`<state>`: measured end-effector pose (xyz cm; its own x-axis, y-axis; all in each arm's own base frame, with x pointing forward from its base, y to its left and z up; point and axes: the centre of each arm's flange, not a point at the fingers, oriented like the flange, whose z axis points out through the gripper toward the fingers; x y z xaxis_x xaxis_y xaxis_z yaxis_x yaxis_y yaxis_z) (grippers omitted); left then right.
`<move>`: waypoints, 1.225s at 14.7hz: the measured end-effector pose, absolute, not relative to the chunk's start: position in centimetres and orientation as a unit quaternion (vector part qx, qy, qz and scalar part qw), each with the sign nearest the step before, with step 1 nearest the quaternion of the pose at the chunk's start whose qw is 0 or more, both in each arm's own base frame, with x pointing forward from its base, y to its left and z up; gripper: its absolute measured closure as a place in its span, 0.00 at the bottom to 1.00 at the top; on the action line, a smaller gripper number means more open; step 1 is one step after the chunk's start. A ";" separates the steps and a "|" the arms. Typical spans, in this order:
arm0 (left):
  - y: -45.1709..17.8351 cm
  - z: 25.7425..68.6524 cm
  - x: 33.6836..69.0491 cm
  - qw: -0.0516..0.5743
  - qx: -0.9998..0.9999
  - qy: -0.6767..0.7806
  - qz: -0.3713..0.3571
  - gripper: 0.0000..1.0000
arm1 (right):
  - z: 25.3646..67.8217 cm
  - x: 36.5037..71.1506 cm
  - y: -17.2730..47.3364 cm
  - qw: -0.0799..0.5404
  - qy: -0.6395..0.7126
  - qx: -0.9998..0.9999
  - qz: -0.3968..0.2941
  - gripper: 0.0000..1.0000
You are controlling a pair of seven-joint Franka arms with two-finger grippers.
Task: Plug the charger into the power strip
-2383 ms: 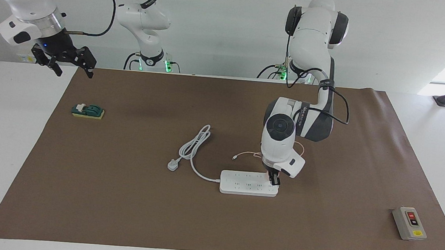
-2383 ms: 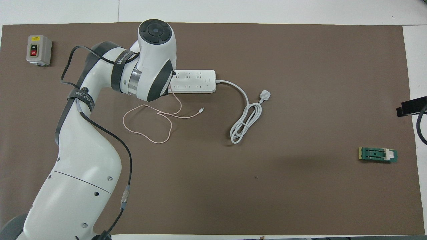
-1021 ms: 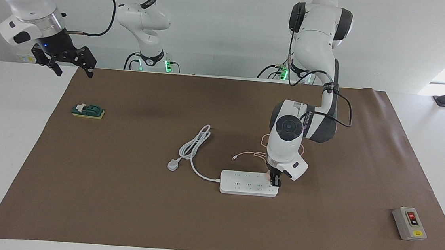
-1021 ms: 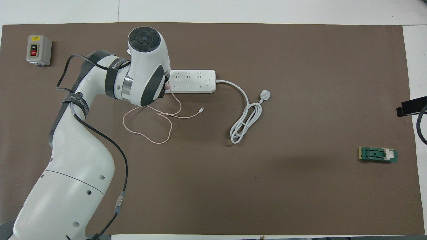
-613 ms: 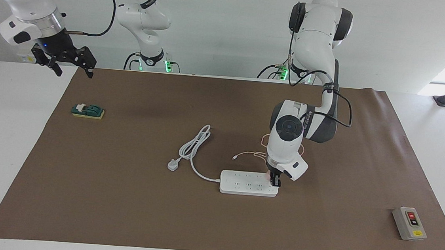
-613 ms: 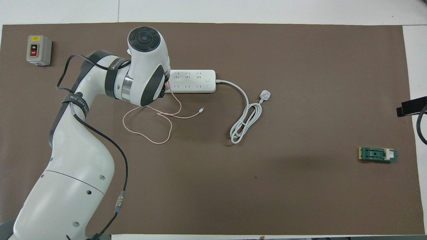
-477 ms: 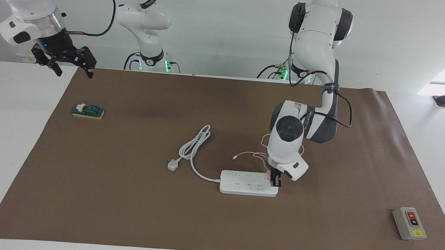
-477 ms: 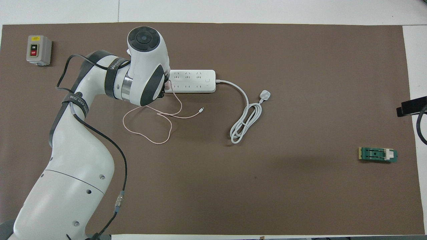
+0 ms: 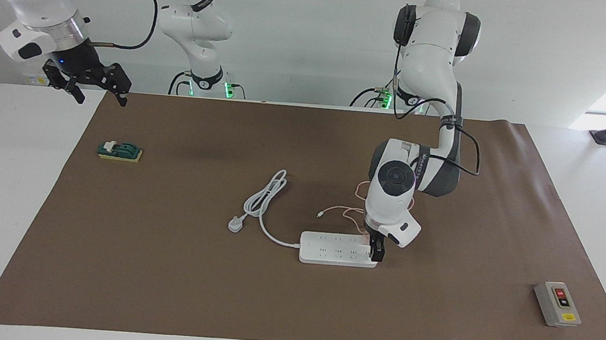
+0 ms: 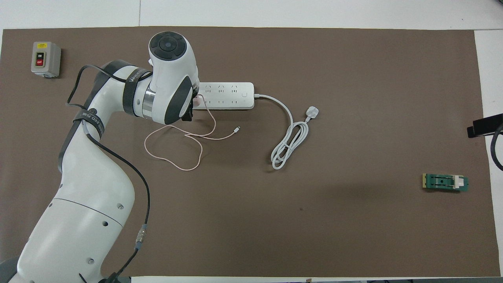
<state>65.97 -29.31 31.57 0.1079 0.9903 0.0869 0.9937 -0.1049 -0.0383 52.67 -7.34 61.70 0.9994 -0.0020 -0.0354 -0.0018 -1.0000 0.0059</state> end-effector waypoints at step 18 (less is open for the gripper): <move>-29.9 31.0 64.2 0.019 -0.749 -0.662 -0.026 0.00 | 61.7 52.7 -7.3 0.003 -0.001 1.000 -0.018 0.00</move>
<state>64.20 -29.87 31.02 0.1231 0.9903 0.0643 0.9923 -0.1237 0.0061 52.65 -7.33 61.69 0.9993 -0.0020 -0.0370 -0.0017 -1.0000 0.0057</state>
